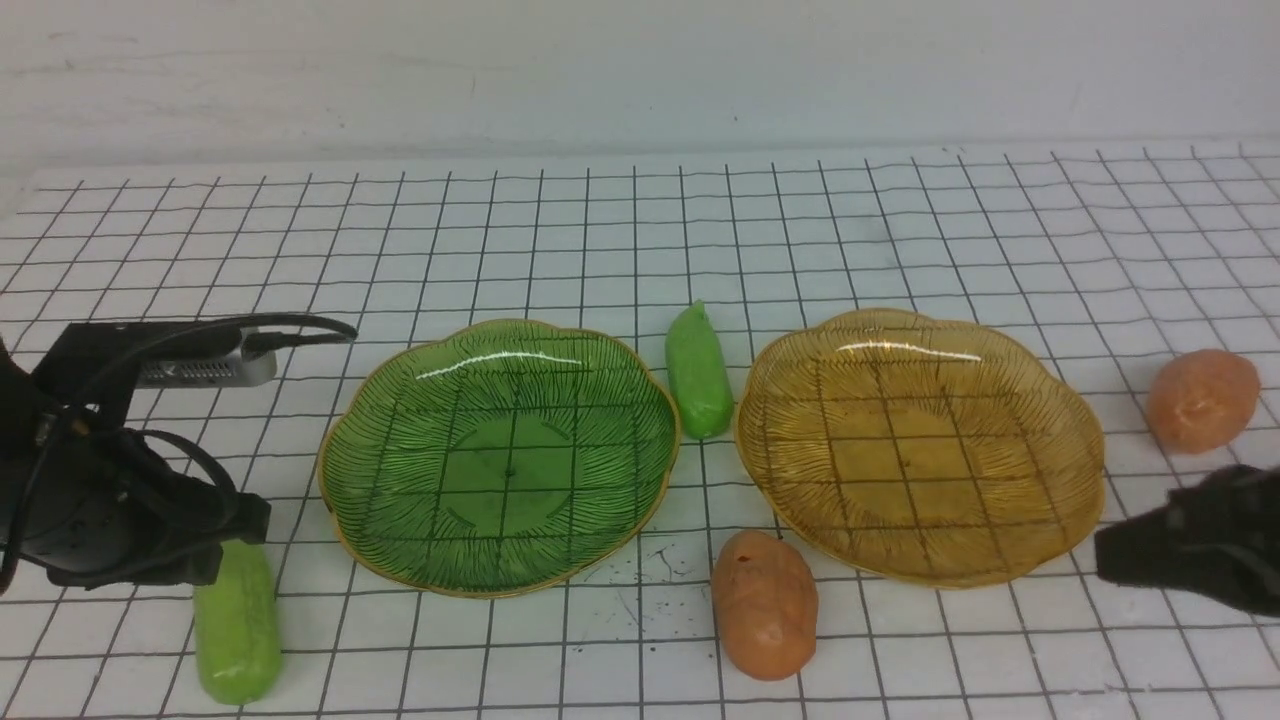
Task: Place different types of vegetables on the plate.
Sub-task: 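Put the green cucumber next to the left plate into that plate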
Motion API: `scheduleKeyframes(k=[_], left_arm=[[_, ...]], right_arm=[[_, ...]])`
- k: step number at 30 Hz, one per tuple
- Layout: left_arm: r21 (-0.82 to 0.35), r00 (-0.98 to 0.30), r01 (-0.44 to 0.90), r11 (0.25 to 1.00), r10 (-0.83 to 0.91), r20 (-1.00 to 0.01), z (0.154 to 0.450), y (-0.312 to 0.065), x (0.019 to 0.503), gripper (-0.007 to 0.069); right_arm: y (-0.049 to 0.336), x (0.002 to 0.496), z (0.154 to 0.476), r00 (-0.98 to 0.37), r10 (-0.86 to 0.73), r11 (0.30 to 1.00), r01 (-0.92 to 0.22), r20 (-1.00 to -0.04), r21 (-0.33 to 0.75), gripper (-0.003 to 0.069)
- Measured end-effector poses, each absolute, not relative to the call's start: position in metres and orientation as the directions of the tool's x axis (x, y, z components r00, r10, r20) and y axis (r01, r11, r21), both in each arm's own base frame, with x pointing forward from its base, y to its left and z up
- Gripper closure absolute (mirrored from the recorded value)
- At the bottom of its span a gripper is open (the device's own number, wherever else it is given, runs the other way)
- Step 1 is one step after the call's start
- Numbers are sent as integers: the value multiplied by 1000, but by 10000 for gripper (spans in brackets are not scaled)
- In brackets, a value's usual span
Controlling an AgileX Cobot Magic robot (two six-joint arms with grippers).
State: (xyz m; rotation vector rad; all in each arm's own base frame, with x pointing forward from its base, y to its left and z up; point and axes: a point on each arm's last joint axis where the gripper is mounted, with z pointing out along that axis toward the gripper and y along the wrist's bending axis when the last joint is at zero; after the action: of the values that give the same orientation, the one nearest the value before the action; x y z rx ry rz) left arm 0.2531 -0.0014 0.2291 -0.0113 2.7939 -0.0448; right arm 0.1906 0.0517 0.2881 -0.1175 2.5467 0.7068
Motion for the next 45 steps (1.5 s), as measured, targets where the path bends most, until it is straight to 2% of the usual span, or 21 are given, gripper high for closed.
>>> scheduleKeyframes(k=[1, 6, 9, 11, 13, 14, 17, 18, 20, 21, 22, 23, 24, 25, 29, 33, 39, 43, 45], left_arm=[[-34, -944, -8, 999, -19, -329, 226, -1, 255, 330], [-39, -959, -29, 999, -39, -280, 211, -1, 261, 116], [-41, -965, -45, 998, -54, -257, 199, -1, 267, 32], [-41, -969, -46, 998, -55, -239, 193, -1, 269, 13], [-40, -971, -47, 998, -55, -231, 189, -1, 271, 12], [-40, -973, -48, 998, -55, -222, 184, -1, 273, 13], [-39, -976, -50, 998, -57, -210, 174, -1, 277, 35], [-39, -976, -50, 998, -57, -209, 174, -1, 278, 36], [-38, -981, -51, 998, -57, -188, 167, -1, 279, 80], [-37, -981, -51, 998, -57, -185, 166, -1, 279, 85], [-38, -983, -52, 998, -58, -173, 163, -1, 279, 142], [-37, -984, -52, 998, -58, -169, 162, -1, 279, 182], [-37, -985, -52, 998, -58, -163, 162, -1, 280, 236], [-37, -985, -52, 998, -58, -162, 162, -1, 280, 256], [-31, -991, -46, 998, -49, -123, 163, -1, 278, 251], [-28, -993, -42, 999, -44, -108, 176, -1, 275, 251], [-64, -954, -46, 997, -63, -292, 238, -3, 273, 251], [-111, -918, -4, 994, -47, -394, 256, -11, 281, 251], [-117, -916, 40, 992, -10, -401, 256, -17, 285, 251]], right_arm=[[61, 203, 283, -891, -16, 862, -242, -455, 445, 667], [106, 234, 259, -899, -190, 863, -345, -395, 370, 639], [126, 246, 247, -905, -235, 865, -361, -355, 348, 592], [141, 257, 239, -910, -257, 865, -367, -325, 344, 522], [148, 262, 238, -907, -266, 861, -375, -325, 343, 480], [156, 268, 238, -903, -272, 857, -385, -334, 343, 397], [171, 276, 233, -896, -279, 851, -397, -346, 343, 233], [171, 277, 232, -897, -277, 852, -395, -344, 344, 224], [178, 280, 223, -913, -260, 857, -368, -316, 360, 131], [179, 280, 224, -912, -259, 857, -368, -317, 361, 131], [182, 283, 214, -928, -243, 867, -338, -281, 367, 77], [183, 283, 210, -933, -239, 870, -329, -269, 368, 64], [184, 285, 204, -940, -230, 876, -313, -251, 368, 53], [185, 286, 199, -945, -223, 880, -300, -239, 368, 47], [188, 291, 187, -954, -201, 889, -273, -222, 368, 43], [190, 295, 185, -954, -169, 889, -256, -248, 380, 47], [194, 299, 173, -967, -149, 889, -223, -208, 400, 130], [195, 298, 173, -960, -183, 881, -256, -213, 397, 150], [194, 296, 177, -954, -209, 875, -280, -213, 395, 150]])
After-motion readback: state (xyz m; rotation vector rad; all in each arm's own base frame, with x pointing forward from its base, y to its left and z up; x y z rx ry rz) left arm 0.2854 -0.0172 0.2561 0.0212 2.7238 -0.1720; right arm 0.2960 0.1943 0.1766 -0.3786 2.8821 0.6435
